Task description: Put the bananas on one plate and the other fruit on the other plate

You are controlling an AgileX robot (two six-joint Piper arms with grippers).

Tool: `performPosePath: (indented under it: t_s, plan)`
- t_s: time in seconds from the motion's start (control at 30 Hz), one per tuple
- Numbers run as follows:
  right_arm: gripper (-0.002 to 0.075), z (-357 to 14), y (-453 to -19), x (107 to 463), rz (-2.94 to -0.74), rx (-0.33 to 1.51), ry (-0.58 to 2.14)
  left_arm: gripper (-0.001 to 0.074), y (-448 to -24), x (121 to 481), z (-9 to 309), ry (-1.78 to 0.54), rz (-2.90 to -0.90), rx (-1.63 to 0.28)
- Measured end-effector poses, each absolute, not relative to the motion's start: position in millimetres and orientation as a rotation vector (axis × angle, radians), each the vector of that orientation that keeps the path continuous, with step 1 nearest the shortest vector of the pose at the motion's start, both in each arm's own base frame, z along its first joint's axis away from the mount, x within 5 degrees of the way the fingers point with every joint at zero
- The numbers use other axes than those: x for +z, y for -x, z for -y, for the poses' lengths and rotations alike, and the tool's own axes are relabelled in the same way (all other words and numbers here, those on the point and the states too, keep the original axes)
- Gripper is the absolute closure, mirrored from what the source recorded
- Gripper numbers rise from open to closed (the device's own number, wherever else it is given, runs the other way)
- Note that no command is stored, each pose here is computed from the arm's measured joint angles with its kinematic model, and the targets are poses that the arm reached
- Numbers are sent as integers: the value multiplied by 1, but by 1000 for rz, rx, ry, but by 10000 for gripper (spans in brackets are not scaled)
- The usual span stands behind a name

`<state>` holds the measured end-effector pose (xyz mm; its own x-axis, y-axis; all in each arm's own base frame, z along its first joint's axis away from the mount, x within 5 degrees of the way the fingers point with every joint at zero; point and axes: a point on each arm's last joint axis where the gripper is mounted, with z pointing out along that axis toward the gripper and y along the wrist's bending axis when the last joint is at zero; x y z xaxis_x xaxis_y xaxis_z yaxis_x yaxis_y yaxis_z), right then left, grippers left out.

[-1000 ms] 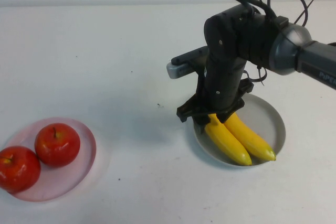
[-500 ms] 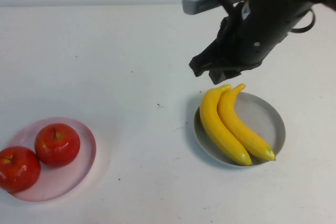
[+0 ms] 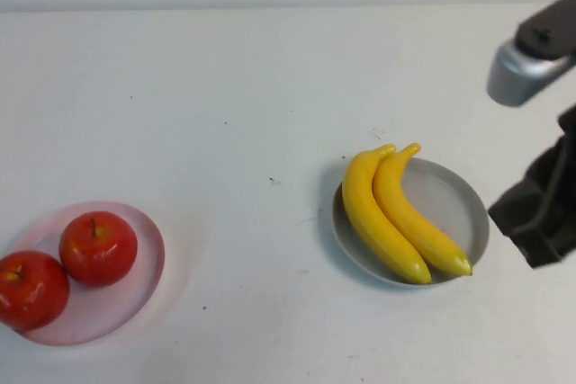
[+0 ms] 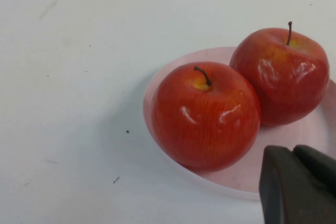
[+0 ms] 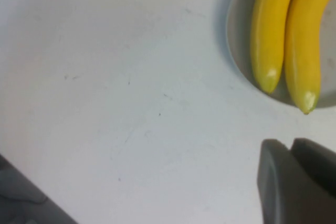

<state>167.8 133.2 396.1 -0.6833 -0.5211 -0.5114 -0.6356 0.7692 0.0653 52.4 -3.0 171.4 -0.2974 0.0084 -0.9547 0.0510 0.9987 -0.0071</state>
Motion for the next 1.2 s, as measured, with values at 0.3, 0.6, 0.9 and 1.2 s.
performPosePath:
  t_s: [0.3,0.6,0.9,1.2]
  plan:
    - [739,-113,-139,375,-2521,321,889,738,-52,171,3,-43,-1873,-42]
    - [741,-104,-144,331,-2521,246,842,738,-52,171,3,-43,-1873,-42]
    - [741,-39,-120,270,-2171,237,283,738,-52,171,3,-43,-1873,-42]
    - [741,-7,-71,209,-1903,67,85,738,-52,171,3,-43,-1873,-42]
